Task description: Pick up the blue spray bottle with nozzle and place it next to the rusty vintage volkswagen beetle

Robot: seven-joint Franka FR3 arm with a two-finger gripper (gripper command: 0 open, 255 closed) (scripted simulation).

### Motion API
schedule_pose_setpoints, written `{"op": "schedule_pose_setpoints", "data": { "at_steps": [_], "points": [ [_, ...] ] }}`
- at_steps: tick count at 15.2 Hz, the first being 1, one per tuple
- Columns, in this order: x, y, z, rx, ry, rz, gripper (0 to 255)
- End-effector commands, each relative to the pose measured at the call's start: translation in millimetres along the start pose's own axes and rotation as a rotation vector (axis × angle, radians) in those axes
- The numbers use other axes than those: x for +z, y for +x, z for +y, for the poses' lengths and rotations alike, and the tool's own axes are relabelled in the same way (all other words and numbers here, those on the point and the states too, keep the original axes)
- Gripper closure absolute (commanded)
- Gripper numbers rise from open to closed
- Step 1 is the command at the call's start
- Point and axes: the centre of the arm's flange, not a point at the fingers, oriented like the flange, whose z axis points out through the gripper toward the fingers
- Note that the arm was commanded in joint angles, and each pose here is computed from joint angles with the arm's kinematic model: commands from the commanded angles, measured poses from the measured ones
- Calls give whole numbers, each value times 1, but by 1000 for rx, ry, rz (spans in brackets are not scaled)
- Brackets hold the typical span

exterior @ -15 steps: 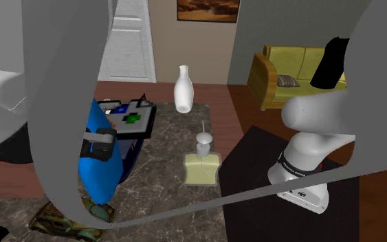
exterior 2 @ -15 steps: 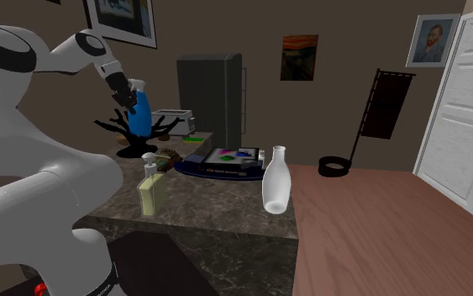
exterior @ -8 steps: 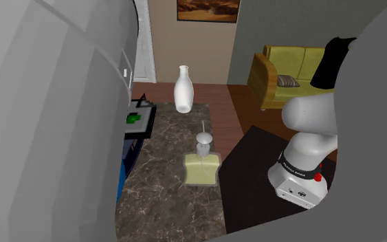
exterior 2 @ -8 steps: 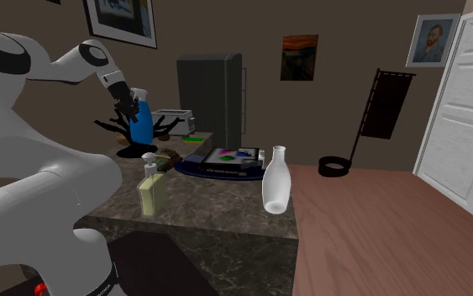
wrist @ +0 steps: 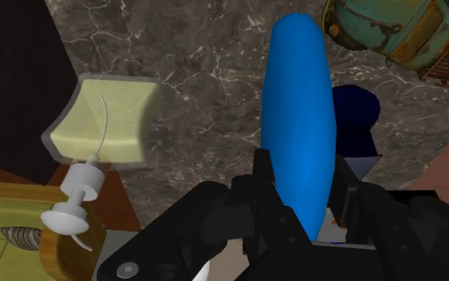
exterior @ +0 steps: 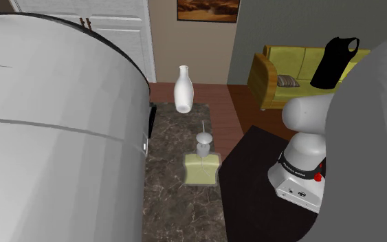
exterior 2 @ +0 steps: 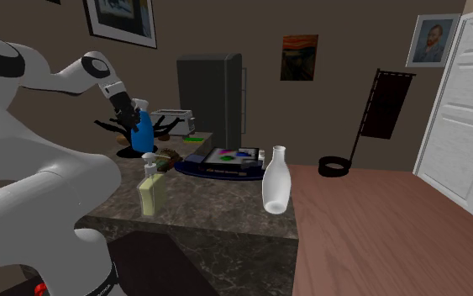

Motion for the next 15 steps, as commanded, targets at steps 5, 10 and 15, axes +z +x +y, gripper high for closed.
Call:
{"op": "schedule_pose_setpoints", "data": {
  "at_steps": [5,10,15],
  "points": [
    [28,-14,-1,0,1,0,255],
    [52,-26,-1,0,1,0,255],
    [75,-37,-1,0,1,0,255]
  ]
}}
